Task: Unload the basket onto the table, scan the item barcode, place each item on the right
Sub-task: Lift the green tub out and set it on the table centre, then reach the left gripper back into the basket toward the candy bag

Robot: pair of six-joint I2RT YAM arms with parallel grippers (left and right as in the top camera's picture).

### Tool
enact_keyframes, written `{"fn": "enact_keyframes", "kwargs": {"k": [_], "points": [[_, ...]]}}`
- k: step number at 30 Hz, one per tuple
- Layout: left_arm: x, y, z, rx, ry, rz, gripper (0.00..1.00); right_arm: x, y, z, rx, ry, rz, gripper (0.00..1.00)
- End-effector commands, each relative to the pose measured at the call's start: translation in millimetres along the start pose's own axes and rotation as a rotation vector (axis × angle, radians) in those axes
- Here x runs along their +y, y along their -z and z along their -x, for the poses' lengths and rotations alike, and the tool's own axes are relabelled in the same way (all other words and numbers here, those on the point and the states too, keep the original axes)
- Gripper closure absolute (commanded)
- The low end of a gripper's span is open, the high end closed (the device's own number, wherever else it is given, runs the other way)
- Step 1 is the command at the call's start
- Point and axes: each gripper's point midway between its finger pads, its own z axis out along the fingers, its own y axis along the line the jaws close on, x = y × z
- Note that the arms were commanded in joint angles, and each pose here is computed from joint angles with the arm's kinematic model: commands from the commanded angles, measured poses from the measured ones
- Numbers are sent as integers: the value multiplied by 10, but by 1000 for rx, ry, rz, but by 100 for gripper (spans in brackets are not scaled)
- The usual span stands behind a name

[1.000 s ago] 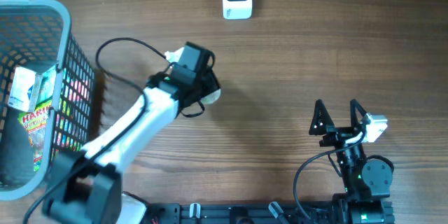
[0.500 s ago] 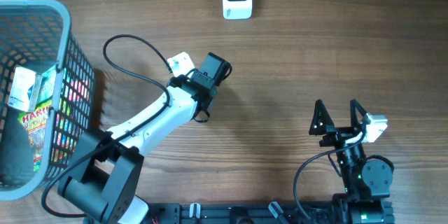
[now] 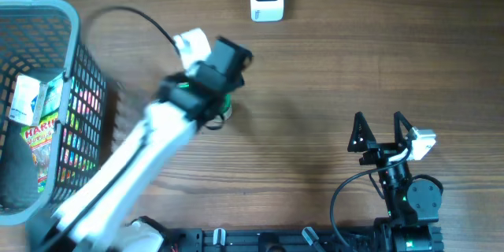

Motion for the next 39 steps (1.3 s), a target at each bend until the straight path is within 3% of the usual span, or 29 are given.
{"fn": "enact_keyframes", "kwargs": {"k": [1, 3, 6, 8, 11, 15, 20, 24, 32, 33, 34, 35, 37, 39], "points": [[411, 1095, 852, -239, 99, -101, 0, -16, 3, 21, -11, -6, -9, 0], [1095, 1529, 1132, -394, 244, -5, 0, -16, 3, 21, -11, -6, -9, 0], [2183, 1861, 1064, -490, 549, 230, 0, -16, 3, 21, -11, -6, -9, 0], [2729, 1946, 921, -500, 720, 387, 0, -16, 3, 21, -11, -6, -9, 0], [3126, 1734, 797, -394, 881, 432, 0, -16, 3, 21, -11, -6, -9, 0], [3507, 998, 537, -61, 1072, 398, 0, -16, 3, 21, -11, -6, -9, 0], [3828, -38, 48, 362, 1119, 466, 0, -16, 3, 21, -11, -6, -9, 0], [3934, -560, -290, 548, 1137, 499, 0, -16, 3, 21, -11, -6, -9, 0], [3968, -1274, -1079, 563, 1130, 506, 0, -16, 3, 21, -11, -6, -9, 0], [3947, -1309, -1172, 567, 1128, 507, 12, -16, 3, 21, -11, -6, -9, 0], [3936, -1310, -1205, 574, 1128, 508, 54, -16, 3, 21, -11, -6, -9, 0], [3933, -1292, -1188, 570, 1129, 507, 89, -16, 3, 21, -11, -6, -9, 0], [3934, -1190, -1054, 541, 1127, 501, 96, -16, 3, 21, -11, -6, -9, 0], [3951, -1033, -805, 491, 1122, 493, 96, -16, 3, 21, -11, -6, -9, 0]]}}
